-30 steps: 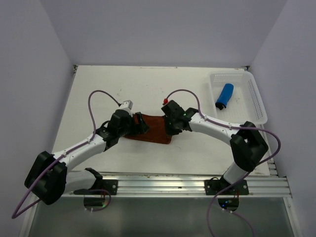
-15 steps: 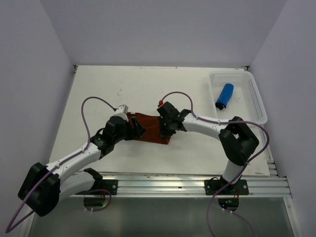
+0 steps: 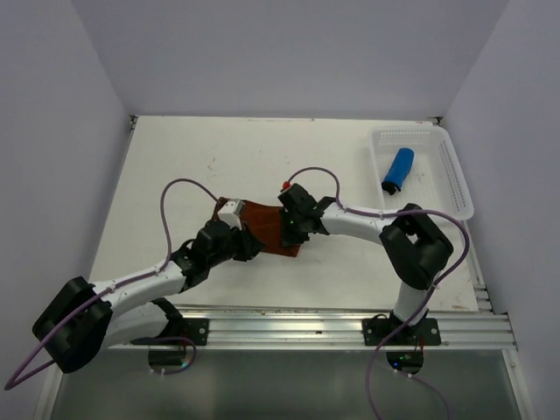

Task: Roll the towels
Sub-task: Roll the towel

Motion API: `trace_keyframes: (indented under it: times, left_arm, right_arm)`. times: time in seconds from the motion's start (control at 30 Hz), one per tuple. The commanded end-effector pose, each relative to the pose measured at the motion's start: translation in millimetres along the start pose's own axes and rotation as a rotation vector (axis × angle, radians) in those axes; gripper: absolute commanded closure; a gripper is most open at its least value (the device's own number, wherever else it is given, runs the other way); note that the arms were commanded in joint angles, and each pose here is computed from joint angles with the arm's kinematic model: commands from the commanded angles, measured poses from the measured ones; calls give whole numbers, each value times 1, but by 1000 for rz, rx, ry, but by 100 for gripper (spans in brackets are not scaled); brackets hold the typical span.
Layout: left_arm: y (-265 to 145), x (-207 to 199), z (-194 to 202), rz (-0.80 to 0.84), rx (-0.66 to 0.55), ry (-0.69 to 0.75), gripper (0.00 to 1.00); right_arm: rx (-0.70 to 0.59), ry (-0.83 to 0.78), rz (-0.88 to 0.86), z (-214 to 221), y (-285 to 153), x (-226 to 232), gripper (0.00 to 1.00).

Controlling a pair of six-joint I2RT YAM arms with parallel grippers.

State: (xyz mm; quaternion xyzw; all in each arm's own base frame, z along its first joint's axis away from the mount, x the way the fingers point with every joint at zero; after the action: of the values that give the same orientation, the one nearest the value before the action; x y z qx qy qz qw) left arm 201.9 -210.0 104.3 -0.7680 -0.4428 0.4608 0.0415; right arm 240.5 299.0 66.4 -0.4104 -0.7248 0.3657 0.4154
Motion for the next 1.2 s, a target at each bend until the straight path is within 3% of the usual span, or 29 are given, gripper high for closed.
trace_keyframes:
  times: [0.0, 0.13, 0.2, 0.37, 0.5, 0.53, 0.63, 0.8, 0.97, 1.17]
  left_arm:
    - [6, -12, -10, 44, -78, 39, 87]
    - [10, -14, -32, -43, -141, 55, 93]
    - [16, -21, -47, -70, -165, 78, 95]
    - [36, -41, -70, -8, -161, 75, 95]
    - [45, -39, -67, 10, -146, 58, 95]
    - [46, -38, -66, 8, -144, 57, 95]
    - [53, -34, -64, 3, -130, 50, 97]
    - [68, -31, -79, 112, -75, 18, 98]
    - [80, -40, -107, 200, -68, 43, 96]
    - [80, -83, -106, 505, 17, 89, 91]
  right_arm:
    - [18, 20, -15, 5, 7, -1, 88]
    - [-68, 6, -35, 2, 5, -2, 87]
    - [-129, 4, -27, 6, 7, -11, 74]
    - [-168, 15, -39, 12, 15, -16, 69]
    - [-204, 39, -52, 10, 12, -16, 57]
    - [-215, 50, -37, 11, 13, -20, 50]
    - [-247, 62, -52, 11, 10, -20, 45]
    - [-319, 9, -116, 12, 3, -17, 39]
    - [-300, -89, -132, 27, 12, -24, 37]
    - [-331, -121, -172, 32, 21, -25, 37]
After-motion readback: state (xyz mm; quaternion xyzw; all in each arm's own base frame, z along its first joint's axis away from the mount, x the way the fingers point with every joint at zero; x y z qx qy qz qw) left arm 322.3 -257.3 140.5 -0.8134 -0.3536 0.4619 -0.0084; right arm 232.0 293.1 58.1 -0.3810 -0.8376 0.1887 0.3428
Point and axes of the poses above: each gripper's point midway between its finger pads, its own y axis out along the fingers, its own x axis along the line the jaws close on, z = x × y, the point moved 4 cm from there along -y, back along the fingers, and after that the axes turned 9 degrees about -y, right-handed, at the moved point
